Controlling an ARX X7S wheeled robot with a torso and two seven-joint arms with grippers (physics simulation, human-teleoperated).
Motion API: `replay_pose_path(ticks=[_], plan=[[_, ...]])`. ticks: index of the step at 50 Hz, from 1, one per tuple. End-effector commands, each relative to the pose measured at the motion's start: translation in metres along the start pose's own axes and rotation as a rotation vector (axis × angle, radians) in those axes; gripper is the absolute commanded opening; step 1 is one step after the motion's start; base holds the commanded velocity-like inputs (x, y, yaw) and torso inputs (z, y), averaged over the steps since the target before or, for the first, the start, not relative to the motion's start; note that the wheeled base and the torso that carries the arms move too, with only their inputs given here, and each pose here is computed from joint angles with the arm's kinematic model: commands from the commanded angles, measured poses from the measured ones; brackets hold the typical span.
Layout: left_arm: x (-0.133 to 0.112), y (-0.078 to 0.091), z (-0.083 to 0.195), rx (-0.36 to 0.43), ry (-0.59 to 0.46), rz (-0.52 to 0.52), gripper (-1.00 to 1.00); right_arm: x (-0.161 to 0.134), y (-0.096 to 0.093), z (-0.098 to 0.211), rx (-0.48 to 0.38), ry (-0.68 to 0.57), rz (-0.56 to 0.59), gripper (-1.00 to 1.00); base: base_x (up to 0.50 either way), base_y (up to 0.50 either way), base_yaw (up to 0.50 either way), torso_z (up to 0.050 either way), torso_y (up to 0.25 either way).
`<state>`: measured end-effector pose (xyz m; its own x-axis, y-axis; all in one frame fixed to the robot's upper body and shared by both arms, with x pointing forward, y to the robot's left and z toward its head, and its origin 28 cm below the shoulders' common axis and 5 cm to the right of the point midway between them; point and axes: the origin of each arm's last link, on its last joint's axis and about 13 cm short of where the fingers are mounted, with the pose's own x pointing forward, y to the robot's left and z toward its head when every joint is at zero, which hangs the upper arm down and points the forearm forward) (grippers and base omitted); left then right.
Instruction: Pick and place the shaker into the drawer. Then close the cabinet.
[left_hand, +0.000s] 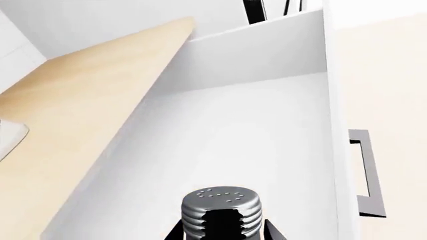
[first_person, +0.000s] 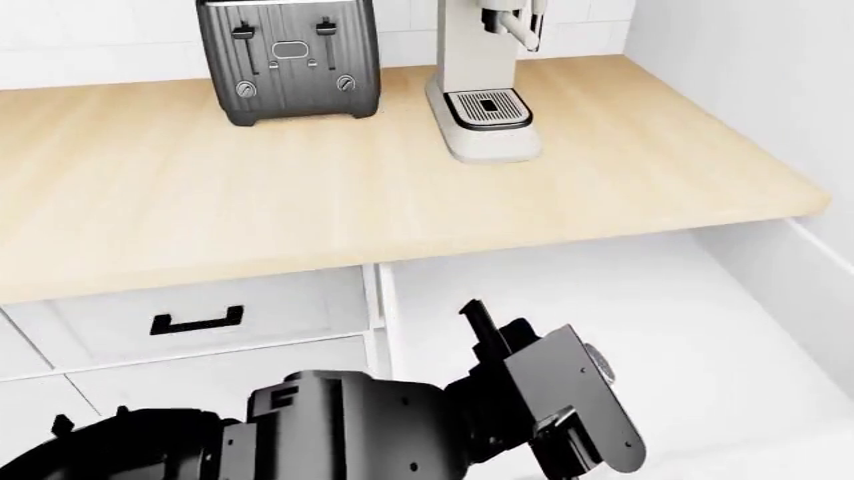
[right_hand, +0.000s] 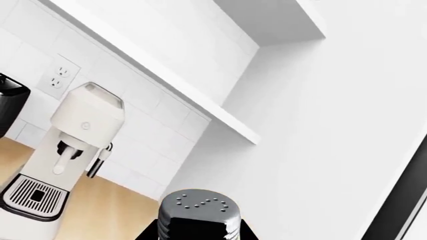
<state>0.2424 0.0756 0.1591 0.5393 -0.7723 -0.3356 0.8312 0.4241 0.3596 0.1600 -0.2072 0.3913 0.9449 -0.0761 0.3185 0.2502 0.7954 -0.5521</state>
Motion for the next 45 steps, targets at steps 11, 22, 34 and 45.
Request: replay_pose_path(ticks=[11,22,34,45], plan=[[0.012,-0.002,-0.015,0.006,0.062,0.004,-1.00,-0.003,0.004,-0.004,-0.008,0.000,0.002,-1.00,0.00,0.00,0.00,0.000,0.001],[0.004,0.004,0.001,-0.015,0.020,-0.009,1.00,-0.001,0.006,-0.002,-0.009,-0.003,0.003,-1.00,0.00,0.00,0.00,0.000,0.000],[-0.053,0.026,0.083,-0.133,-0.280,-0.002,1.00,0.004,0.012,0.003,-0.009,-0.009,0.011,-1.00,0.00,0.00,0.00,0.001,0.000],[-0.105,0.072,0.137,-0.173,-0.529,0.159,1.00,0.010,0.030,-0.005,0.017,0.021,0.090,-1.00,0.00,0.00,0.00,0.000,0.000]])
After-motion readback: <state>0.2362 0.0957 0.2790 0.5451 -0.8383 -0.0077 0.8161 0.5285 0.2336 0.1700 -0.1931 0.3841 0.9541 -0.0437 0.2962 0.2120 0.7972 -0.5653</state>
